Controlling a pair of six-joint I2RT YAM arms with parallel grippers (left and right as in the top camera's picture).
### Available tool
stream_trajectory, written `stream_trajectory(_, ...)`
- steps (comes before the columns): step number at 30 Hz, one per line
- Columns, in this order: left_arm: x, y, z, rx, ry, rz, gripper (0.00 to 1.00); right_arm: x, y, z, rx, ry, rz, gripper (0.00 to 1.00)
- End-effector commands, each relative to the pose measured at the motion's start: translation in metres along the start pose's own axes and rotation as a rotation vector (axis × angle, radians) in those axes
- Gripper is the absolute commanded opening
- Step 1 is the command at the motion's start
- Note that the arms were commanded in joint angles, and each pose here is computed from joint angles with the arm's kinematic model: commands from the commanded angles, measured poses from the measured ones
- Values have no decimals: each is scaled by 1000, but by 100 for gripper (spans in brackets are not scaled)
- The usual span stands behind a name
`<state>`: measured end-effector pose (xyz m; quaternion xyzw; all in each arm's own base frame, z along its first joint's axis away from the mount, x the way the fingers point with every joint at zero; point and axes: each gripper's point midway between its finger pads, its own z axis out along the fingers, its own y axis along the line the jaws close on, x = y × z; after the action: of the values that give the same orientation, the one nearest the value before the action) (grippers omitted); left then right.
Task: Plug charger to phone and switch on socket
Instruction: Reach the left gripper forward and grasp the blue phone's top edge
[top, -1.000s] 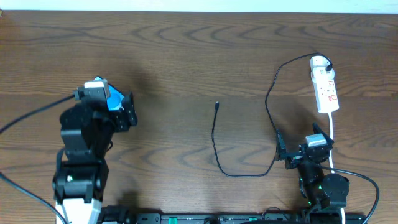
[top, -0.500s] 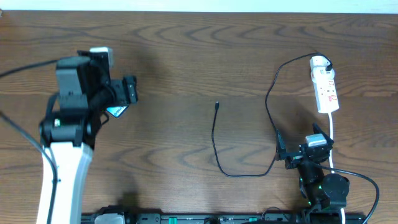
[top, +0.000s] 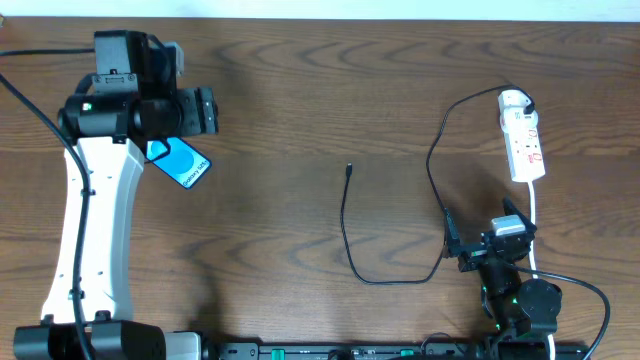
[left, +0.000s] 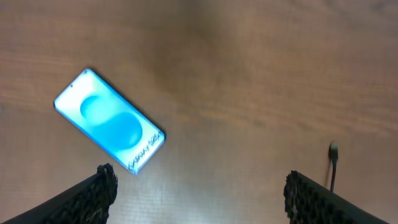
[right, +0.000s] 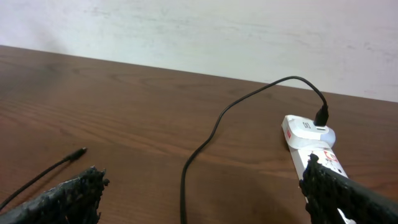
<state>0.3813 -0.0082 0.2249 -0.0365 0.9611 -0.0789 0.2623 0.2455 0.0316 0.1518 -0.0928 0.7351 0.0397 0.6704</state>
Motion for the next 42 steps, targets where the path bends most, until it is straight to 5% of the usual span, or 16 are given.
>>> stream_trajectory(1, 8, -1, -6, 7, 34, -1, 88, 1, 1, 0, -2, 1, 8, 99)
stream_trajectory(7, -2, -4, -6, 21, -5, -23, 88, 1, 1, 0, -2, 1, 8, 99)
stream_trajectory(20, -45, 63, 15, -185, 92, -458, 87, 1, 1, 0, -2, 1, 8, 99)
stream_trajectory(27, -27, 101, 55, -318, 180, -632, 88, 1, 1, 0, -2, 1, 8, 99)
stream_trajectory(42, 21, 130, 126, -349, 415, -654, 88, 1, 1, 0, -2, 1, 8, 99)
